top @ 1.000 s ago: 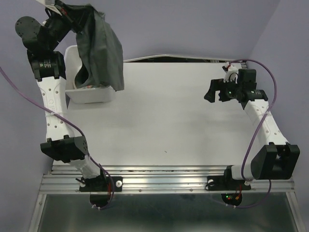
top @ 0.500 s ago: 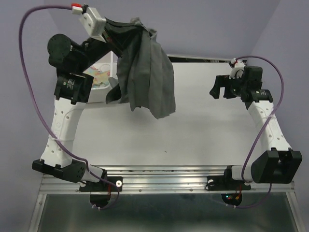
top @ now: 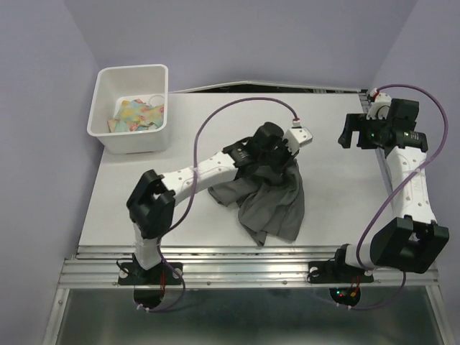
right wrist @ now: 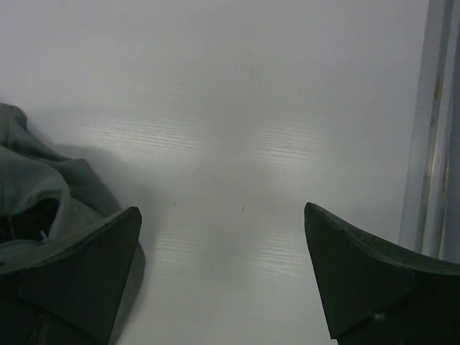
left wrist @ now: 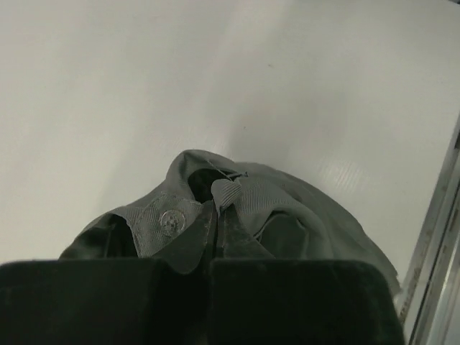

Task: Fold and stack the skirts
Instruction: Move the skirt to the center of the board, then flatten the skirt out

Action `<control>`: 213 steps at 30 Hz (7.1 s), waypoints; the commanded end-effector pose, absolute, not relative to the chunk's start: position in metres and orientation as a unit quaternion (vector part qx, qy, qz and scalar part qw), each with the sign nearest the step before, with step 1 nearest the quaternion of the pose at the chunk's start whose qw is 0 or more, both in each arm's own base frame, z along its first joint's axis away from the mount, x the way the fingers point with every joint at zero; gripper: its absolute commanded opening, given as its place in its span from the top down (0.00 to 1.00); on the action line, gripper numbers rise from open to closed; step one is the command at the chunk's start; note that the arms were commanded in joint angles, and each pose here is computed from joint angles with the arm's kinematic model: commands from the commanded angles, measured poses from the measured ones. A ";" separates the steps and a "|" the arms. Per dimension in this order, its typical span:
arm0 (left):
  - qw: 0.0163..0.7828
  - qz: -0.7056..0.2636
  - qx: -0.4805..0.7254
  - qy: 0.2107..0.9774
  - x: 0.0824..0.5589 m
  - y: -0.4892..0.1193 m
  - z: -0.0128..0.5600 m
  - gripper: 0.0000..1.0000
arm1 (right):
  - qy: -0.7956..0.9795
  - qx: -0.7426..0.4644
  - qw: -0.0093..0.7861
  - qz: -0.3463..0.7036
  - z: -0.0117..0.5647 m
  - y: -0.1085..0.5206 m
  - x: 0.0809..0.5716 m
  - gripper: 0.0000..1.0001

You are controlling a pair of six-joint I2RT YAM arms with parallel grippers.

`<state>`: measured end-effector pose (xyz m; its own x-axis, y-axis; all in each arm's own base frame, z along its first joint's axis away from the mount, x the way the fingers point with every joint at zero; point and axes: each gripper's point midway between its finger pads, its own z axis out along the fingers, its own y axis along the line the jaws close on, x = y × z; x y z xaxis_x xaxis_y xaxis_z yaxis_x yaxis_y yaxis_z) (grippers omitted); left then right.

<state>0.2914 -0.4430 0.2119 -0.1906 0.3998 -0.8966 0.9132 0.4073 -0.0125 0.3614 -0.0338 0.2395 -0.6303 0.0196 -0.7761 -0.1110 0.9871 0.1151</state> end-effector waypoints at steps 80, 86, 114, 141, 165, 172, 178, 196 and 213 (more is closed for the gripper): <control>0.409 -0.360 0.367 0.754 0.315 -0.246 0.209 1.00 | 0.877 -0.007 0.223 0.425 0.112 0.080 0.448 0.15; 0.426 -0.232 0.643 0.592 0.220 -0.243 0.203 1.00 | 0.861 -0.083 0.257 0.431 0.133 0.074 0.441 0.10; 0.358 -0.154 0.803 0.451 0.141 -0.236 0.139 1.00 | 0.827 -0.230 0.165 0.486 0.073 0.305 0.454 0.23; 0.558 -0.157 0.340 0.740 0.332 -0.178 0.275 1.00 | 0.782 -0.168 0.369 0.473 0.279 0.192 0.483 0.99; 0.732 -0.211 0.344 0.549 0.233 -0.157 0.472 1.00 | 0.643 -0.121 0.723 0.221 0.504 0.087 0.327 0.99; 0.673 -0.237 0.330 0.617 0.259 -0.165 0.441 1.00 | 0.693 -0.098 0.688 0.190 0.468 0.075 0.359 0.99; 0.595 -0.225 0.275 0.721 0.357 -0.177 0.366 0.95 | 0.786 -0.055 0.587 0.185 0.357 0.067 0.447 0.85; 0.492 -0.185 0.275 0.805 0.400 -0.173 0.279 0.22 | 0.881 -0.165 0.368 0.246 0.216 0.092 0.459 0.18; 0.247 -0.166 0.313 0.902 0.307 -0.184 0.087 0.27 | 0.944 -0.292 0.079 0.129 0.038 0.035 0.334 0.49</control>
